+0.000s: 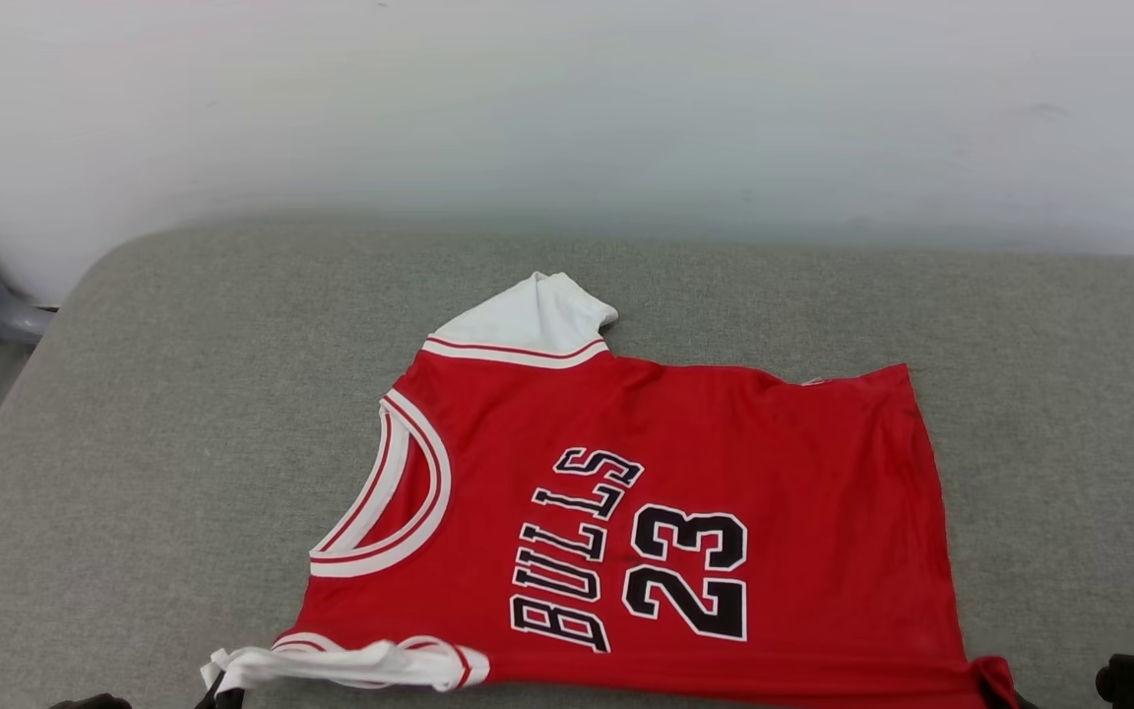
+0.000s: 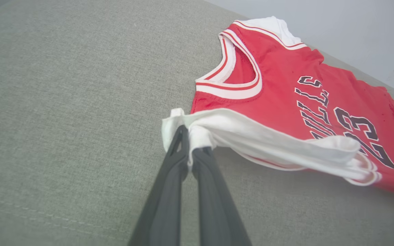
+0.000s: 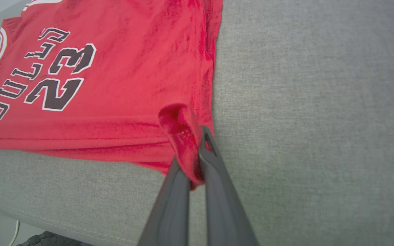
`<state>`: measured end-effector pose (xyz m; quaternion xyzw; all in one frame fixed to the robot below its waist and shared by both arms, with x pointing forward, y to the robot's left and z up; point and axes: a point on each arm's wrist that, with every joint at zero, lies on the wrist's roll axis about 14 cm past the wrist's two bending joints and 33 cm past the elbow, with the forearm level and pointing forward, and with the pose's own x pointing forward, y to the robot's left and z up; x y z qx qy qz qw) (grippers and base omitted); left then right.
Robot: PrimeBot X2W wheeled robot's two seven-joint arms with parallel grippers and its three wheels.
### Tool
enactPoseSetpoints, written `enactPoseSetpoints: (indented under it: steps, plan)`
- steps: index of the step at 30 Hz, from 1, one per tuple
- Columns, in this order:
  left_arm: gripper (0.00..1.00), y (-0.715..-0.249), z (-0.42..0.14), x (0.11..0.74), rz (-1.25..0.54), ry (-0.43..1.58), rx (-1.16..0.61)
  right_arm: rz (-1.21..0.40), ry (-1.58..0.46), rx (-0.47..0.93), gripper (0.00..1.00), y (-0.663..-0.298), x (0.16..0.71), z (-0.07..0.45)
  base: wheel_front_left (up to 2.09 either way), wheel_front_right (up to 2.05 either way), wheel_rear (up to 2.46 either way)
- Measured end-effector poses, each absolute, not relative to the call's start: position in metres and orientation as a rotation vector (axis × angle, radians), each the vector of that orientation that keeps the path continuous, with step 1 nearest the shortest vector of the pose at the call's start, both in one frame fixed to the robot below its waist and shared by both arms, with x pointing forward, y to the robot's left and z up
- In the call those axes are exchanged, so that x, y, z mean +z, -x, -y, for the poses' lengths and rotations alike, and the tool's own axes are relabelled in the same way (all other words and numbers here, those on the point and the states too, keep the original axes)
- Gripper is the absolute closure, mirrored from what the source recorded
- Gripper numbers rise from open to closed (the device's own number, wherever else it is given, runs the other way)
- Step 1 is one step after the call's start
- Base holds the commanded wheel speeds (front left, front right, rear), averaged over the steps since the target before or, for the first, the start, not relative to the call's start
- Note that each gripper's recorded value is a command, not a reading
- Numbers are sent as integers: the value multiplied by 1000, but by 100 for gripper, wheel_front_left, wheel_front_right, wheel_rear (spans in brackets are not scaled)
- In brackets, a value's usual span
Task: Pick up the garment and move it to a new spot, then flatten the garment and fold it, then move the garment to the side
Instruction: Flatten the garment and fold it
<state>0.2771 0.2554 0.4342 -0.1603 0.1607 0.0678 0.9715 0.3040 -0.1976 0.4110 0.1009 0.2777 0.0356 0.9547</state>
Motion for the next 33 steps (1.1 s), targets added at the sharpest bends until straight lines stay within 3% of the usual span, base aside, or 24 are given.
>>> enactPoseSetpoints:
  steps: [17, 30, 31, 32, 33]
  plan:
    - [100, -372, -228, 450, -289, 274, -26, -542, -122, 145, 100, -366, 424, 181, 0, 0, 0]
    - [100, -385, -220, 379, -525, 290, -55, -692, -135, 165, 100, -366, 363, 174, 0, 0, 0]
    - [100, -386, -219, 377, -532, 295, -58, -691, -141, 167, 98, -366, 361, 173, 0, 0, 0]
    - [95, -388, -218, 377, -530, 299, -58, -690, -144, 170, 77, -367, 361, 172, 0, 0, 0]
    - [56, -389, -218, 378, -518, 300, -54, -679, -143, 173, 53, -368, 362, 172, 0, 0, 0]
